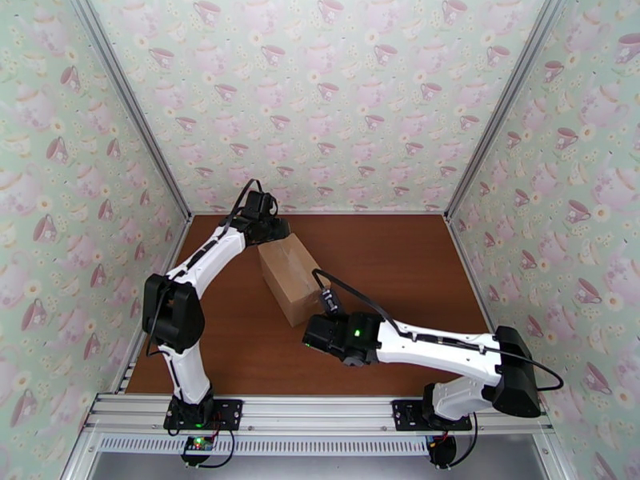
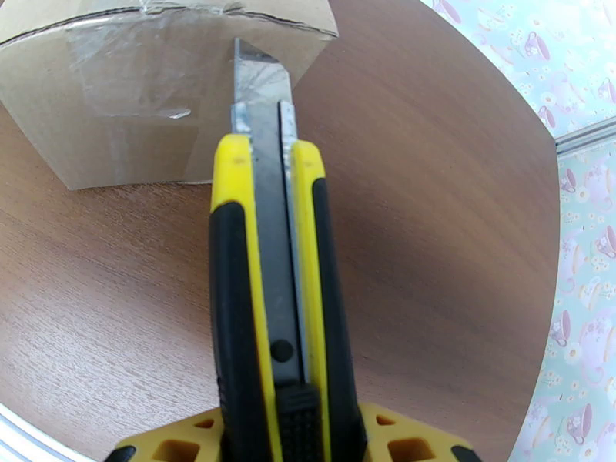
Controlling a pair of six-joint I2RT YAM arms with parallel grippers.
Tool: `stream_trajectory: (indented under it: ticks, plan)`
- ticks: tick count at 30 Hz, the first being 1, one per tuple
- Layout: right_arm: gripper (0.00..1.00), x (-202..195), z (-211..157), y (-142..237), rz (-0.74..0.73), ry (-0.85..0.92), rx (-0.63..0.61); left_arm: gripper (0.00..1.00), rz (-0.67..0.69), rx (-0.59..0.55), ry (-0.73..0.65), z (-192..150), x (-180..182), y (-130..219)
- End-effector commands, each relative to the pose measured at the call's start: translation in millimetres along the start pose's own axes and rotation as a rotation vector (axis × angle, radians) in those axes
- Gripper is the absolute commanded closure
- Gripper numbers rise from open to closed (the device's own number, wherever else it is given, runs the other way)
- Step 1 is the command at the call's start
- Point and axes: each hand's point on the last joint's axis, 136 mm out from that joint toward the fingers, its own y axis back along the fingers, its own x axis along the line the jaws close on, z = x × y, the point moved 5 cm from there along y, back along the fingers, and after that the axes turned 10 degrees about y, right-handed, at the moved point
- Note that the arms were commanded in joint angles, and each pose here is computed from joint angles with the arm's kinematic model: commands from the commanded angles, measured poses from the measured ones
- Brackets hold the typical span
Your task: Unpack the express box
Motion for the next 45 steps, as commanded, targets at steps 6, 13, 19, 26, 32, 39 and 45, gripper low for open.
stream_trajectory:
  ticks: [6, 13, 19, 26, 32, 39, 45]
  plan:
    - [1.0, -9, 10, 8, -0.016, -0.035, -0.044, 0.53, -0.015, -0.019, -0.005, 3, -1, 13]
    - [1.0, -13, 12, 9, -0.023, -0.052, -0.052, 0.53, -0.013, -0.016, -0.005, 2, -1, 13]
    - [1.0, -17, 13, 11, -0.026, -0.069, -0.06, 0.53, -0.017, -0.019, -0.004, 3, -1, 13]
    - [1.0, -18, 14, 10, -0.029, -0.066, -0.059, 0.53, -0.017, -0.018, -0.004, 3, -2, 13]
    - [1.0, -17, 17, 9, -0.027, -0.061, -0.055, 0.53, -0.018, -0.02, -0.005, 3, -1, 14]
    - [1.0, -18, 18, 10, -0.028, -0.063, -0.059, 0.53, -0.018, -0.01, -0.004, 1, -1, 12]
    - [1.0, -17, 18, 9, -0.026, -0.056, -0.055, 0.53, -0.022, -0.008, -0.003, 0, -1, 11]
